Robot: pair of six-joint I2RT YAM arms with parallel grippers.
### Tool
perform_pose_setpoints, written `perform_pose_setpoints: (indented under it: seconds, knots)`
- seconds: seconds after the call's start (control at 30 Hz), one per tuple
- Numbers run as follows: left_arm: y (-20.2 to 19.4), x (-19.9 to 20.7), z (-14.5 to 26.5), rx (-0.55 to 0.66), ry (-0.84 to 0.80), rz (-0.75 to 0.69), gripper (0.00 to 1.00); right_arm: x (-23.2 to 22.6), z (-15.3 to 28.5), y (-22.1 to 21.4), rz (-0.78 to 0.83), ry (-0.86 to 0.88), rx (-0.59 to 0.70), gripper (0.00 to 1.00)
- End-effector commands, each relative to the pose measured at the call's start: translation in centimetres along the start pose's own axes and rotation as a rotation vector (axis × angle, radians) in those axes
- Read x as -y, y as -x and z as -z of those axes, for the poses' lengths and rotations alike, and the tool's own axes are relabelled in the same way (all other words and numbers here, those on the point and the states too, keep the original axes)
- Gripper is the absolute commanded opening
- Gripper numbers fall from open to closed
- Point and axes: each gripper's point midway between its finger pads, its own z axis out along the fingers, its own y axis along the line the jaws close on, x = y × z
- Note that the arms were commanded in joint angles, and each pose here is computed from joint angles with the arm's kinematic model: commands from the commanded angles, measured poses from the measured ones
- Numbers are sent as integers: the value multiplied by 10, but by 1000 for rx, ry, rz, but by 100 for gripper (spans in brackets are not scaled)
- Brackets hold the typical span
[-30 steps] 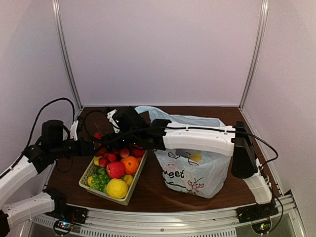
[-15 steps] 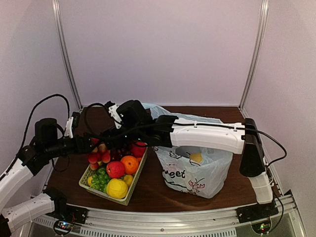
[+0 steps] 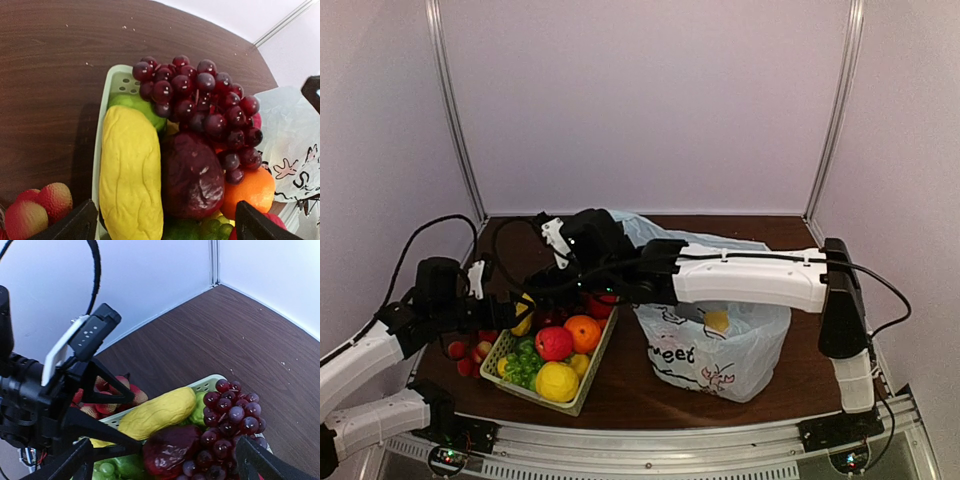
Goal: Untie the knot of the plastic bag and take out the fruit
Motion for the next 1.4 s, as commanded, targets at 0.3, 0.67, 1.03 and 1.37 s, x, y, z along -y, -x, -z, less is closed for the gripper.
perform_pose_setpoints:
  seconds: [0.3,0.67,1.03,1.37]
  knots:
    - [83,-44,55,141,438,32,97,-6,95,75,-36,8,174,99]
    - [20,-140,53,22,681,377,97,37,167,76,-63,-143,202,99]
    - [-14,-161,2,-131,647,443,91,111,222,43,-129,-243,205,99]
    - [-35,-176,-12,-241,696,454,59,148,259,33,-184,-274,256,99]
